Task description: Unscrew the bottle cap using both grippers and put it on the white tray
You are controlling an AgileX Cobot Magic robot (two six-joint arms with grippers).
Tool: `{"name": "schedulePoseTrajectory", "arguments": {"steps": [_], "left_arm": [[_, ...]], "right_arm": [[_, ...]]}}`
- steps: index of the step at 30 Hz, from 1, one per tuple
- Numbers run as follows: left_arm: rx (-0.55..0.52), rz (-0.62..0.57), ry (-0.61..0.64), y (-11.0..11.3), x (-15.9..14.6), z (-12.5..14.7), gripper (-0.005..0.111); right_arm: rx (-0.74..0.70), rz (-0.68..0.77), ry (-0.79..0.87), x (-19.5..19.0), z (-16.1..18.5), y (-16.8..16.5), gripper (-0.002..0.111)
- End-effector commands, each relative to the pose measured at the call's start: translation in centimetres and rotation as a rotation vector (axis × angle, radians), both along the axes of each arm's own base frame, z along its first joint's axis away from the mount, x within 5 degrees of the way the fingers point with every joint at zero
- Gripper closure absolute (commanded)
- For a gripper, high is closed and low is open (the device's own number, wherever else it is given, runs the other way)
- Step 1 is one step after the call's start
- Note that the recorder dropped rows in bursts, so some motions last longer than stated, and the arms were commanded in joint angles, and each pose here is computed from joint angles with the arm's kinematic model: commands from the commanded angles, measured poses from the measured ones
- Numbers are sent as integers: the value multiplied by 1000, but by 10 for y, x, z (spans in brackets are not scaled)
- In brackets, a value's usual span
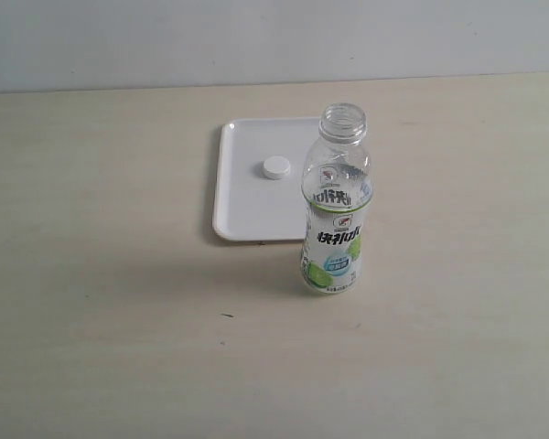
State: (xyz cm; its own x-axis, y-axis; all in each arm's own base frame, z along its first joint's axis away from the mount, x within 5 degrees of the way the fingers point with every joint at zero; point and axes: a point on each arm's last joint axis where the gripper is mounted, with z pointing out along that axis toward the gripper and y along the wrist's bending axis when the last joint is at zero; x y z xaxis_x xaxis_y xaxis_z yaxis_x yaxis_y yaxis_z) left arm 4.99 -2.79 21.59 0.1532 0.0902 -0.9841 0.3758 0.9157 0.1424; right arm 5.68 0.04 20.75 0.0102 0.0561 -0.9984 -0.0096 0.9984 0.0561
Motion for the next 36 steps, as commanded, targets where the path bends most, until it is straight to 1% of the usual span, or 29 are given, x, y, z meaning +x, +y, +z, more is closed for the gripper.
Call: {"name": "schedulePoseTrajectory", "arguments": {"steps": [1, 3, 5, 6, 7, 9, 11, 15, 20, 36], "left_arm": [[-70, -32, 29, -2, -1, -1, 107], [-106, 1, 71, 1, 0, -3, 107], [-186, 80, 106, 8, 3, -4, 107], [-233, 125, 109, 13, 4, -3, 107], [-254, 148, 104, 15, 5, -3, 107], [-208, 157, 82, 15, 5, -2, 107], [-169, 154, 88, 15, 5, -4, 107], [-171, 155, 120, 15, 5, -6, 107], [-214, 159, 173, 15, 5, -10, 107], [-210, 160, 174, 15, 5, -10, 107]], "right_arm": [[-8, -6, -4, 0, -1, 0, 108], [-8, -6, -4, 0, -1, 0, 108], [-8, -6, -4, 0, -1, 0, 108], [-8, -6, -4, 0, -1, 0, 108], [-8, -6, -4, 0, -1, 0, 108], [-8, -6, -4, 0, -1, 0, 108], [-8, -6, -4, 0, -1, 0, 108], [-8, -6, -4, 0, -1, 0, 108], [-8, -6, -4, 0, -1, 0, 108], [-8, -6, -4, 0, -1, 0, 108]]}}
